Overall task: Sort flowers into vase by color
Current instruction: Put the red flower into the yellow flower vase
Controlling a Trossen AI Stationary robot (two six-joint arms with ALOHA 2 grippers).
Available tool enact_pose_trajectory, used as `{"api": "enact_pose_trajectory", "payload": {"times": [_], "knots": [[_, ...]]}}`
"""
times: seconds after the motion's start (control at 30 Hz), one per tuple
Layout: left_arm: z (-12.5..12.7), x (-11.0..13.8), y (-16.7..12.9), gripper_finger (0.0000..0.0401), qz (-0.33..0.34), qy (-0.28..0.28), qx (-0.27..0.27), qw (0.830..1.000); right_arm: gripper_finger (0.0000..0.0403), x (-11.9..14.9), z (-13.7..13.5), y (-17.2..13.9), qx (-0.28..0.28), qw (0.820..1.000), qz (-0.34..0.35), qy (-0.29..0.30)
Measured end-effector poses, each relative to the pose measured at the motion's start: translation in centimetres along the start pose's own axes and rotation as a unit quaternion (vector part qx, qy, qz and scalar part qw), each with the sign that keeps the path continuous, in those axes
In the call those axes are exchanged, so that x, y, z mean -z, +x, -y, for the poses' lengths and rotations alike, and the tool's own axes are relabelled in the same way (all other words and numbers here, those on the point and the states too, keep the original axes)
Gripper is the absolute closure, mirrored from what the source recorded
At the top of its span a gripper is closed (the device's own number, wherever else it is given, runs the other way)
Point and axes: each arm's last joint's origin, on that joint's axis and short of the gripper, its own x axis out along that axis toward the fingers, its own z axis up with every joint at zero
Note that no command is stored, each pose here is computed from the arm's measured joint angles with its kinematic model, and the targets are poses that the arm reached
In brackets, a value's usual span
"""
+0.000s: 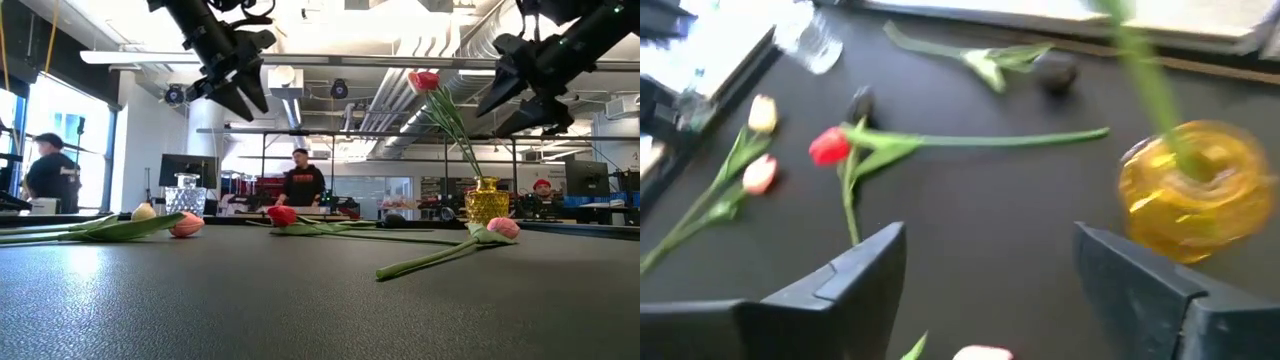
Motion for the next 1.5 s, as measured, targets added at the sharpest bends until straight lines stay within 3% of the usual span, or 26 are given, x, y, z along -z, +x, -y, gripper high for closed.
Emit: {"api": "enact_pose_trajectory", "payload": {"times": [0.2, 0.4, 0.6, 0.8, 1.0, 1.2, 1.3, 1.43, 1.5], "knots": [[0.2, -0.3, -0.3, 0.0236, 0.007, 0.016, 0.028, 0.999, 0.0183, 1.5, -3.5, 1.8, -0.063, 0.994, -0.034, -0.085], [0.0, -0.6, -2.2, 0.0236, 0.031, 0.031, 0.058, 0.997, 0.0226, 3.6, -7.7, 5.3, -0.126, 0.969, -0.042, -0.210], [-0.7, -0.9, -4.9, 0.0236, 0.069, 0.050, 0.072, 0.994, 0.0259, 6.0, -9.6, 9.3, -0.113, 0.913, -0.051, -0.389], [-1.1, -0.8, -6.3, 0.0236, 0.083, 0.059, 0.078, 0.992, 0.0265, 5.1, -12.2, 13.2, -0.084, 0.855, -0.054, -0.509], [-1.2, -0.3, -6.4, 0.0236, 0.063, 0.050, 0.073, 0.994, 0.0265, 2.9, -14.5, 18.2, -0.081, 0.829, -0.076, -0.548], [-0.8, 0.7, -6.5, 0.0236, 0.027, 0.055, 0.071, 0.996, 0.0265, -0.2, -14.2, 22.6, -0.038, 0.801, -0.133, -0.582], [-0.6, 1.1, -6.6, 0.0236, 0.019, 0.055, 0.064, 0.996, 0.0265, -1.9, -13.5, 24.0, -0.024, 0.798, -0.164, -0.580], [-0.2, 1.4, -6.8, 0.0236, 0.024, 0.062, 0.048, 0.997, 0.0265, -3.5, -12.6, 25.7, -0.042, 0.806, -0.193, -0.558], [-0.1, 1.5, -6.9, 0.0236, 0.028, 0.061, 0.043, 0.997, 0.0265, -3.7, -12.4, 26.5, -0.049, 0.801, -0.200, -0.562]]}}
